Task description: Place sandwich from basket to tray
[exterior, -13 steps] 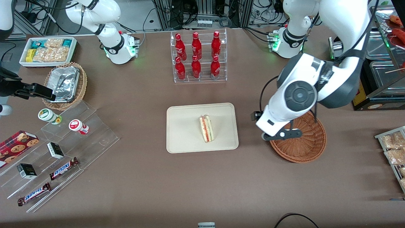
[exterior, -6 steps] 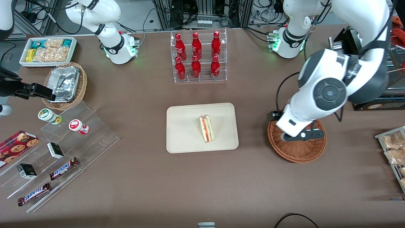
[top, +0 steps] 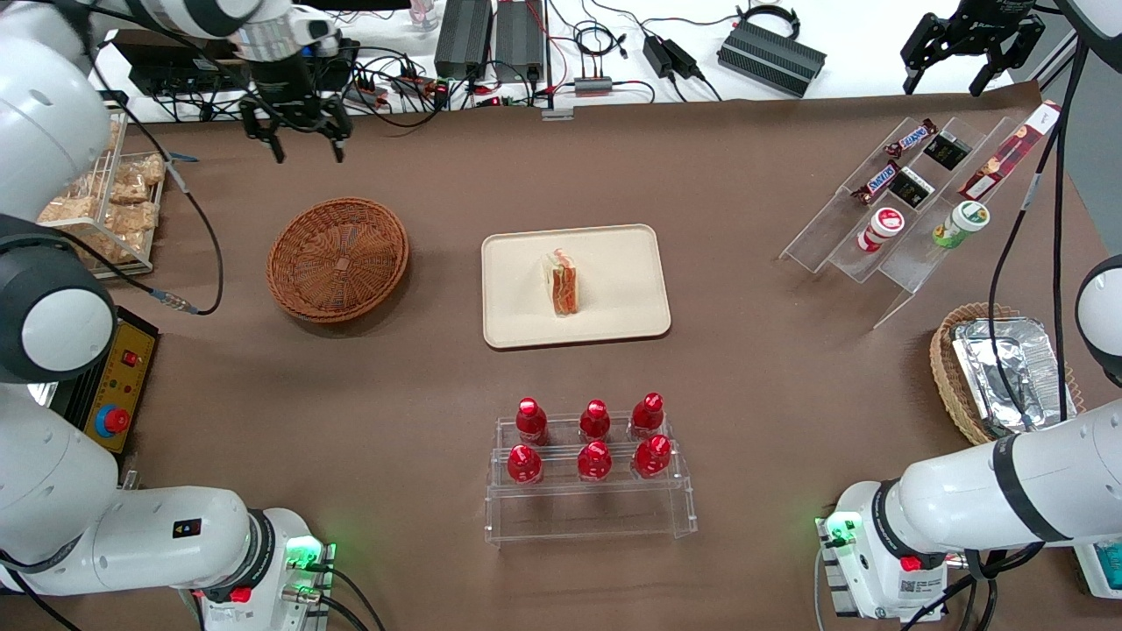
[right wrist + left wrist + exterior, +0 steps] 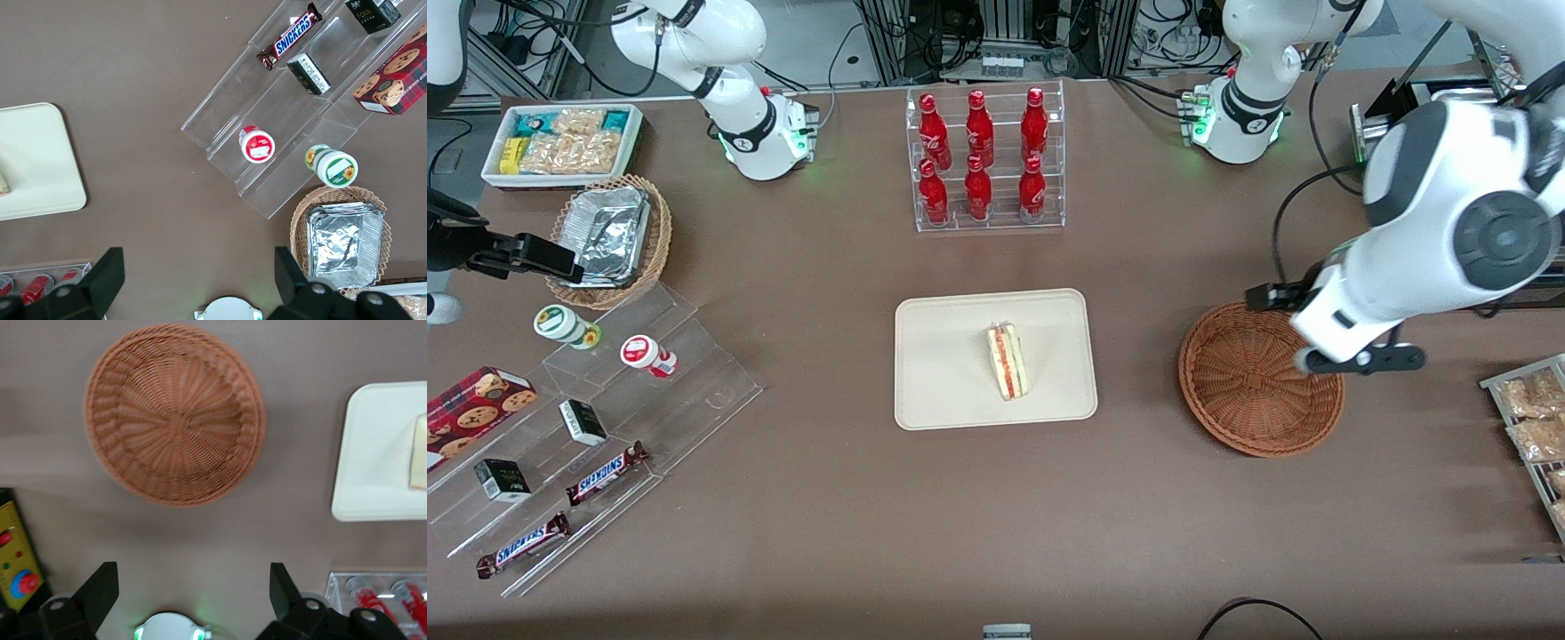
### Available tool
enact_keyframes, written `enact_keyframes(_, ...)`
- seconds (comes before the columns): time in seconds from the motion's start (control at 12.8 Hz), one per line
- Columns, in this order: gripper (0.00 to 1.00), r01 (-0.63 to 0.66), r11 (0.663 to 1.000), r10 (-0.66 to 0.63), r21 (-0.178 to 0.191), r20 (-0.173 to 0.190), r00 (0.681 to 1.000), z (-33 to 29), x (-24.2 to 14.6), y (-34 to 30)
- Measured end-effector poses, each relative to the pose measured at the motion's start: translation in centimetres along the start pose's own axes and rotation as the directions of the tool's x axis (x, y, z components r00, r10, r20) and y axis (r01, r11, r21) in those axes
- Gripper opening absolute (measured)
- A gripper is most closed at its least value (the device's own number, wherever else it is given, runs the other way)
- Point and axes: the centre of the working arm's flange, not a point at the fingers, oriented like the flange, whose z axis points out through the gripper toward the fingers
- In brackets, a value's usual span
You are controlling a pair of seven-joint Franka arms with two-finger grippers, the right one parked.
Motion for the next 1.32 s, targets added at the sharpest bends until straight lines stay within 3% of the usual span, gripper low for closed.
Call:
enact_keyframes(0.47, 1.00, -0.006, 1.000, 0.006, 0.014, 0.012, 1.000, -3.6, -4.9, -7.4)
enact_keyframes(0.94, 1.00, 0.021, 1.000, -0.022, 0.021, 0.034, 0.999, -5.9, -8.6, -8.7)
enact_keyframes(1.32, 1.00, 0.050, 0.999, -0.050, 0.013, 0.030, 0.998, -6.5, -9.5, -10.2)
